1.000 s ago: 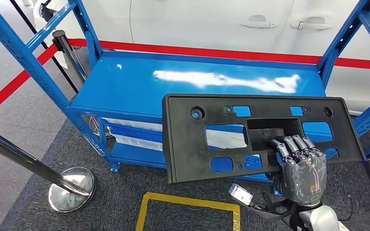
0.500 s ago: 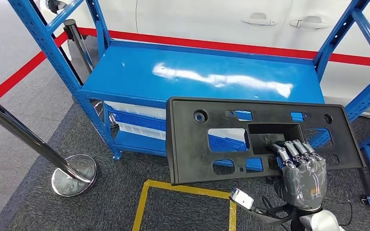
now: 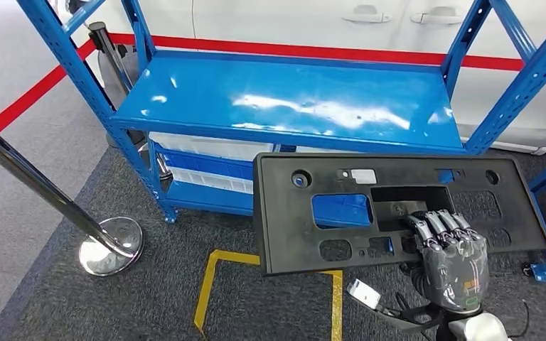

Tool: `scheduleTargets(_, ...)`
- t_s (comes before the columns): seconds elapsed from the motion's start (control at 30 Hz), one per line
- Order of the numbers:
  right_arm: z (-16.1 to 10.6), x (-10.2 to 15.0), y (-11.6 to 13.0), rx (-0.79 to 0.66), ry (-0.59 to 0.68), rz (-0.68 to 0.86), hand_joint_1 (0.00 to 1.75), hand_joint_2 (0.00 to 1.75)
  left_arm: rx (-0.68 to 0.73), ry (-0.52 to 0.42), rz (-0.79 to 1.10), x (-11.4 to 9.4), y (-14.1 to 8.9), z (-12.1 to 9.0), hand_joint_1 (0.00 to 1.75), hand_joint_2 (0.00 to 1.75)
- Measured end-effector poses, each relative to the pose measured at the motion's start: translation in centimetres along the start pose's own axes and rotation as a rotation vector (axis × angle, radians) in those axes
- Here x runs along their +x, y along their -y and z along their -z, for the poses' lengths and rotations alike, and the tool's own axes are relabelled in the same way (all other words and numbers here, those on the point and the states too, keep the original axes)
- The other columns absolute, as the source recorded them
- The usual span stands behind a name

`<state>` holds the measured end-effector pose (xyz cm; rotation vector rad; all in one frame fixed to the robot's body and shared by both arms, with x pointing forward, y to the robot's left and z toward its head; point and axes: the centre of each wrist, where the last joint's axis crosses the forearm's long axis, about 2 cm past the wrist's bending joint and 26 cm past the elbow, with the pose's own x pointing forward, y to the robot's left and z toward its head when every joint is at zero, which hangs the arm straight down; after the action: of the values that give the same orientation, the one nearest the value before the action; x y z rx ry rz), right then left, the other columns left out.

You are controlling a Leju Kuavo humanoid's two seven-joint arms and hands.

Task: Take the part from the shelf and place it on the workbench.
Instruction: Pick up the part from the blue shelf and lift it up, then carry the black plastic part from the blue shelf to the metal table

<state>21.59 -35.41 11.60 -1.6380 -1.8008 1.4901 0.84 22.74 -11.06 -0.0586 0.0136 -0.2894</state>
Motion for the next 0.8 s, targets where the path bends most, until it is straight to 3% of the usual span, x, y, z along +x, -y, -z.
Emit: scheduleTargets(0.8, -0.26, 0.87, -0.24, 0.018, -0.033, 0.026, 1.75, 1.75, 0.008, 0.004, -0.003, -0.37, -0.37, 0.04, 0.0, 0.0)
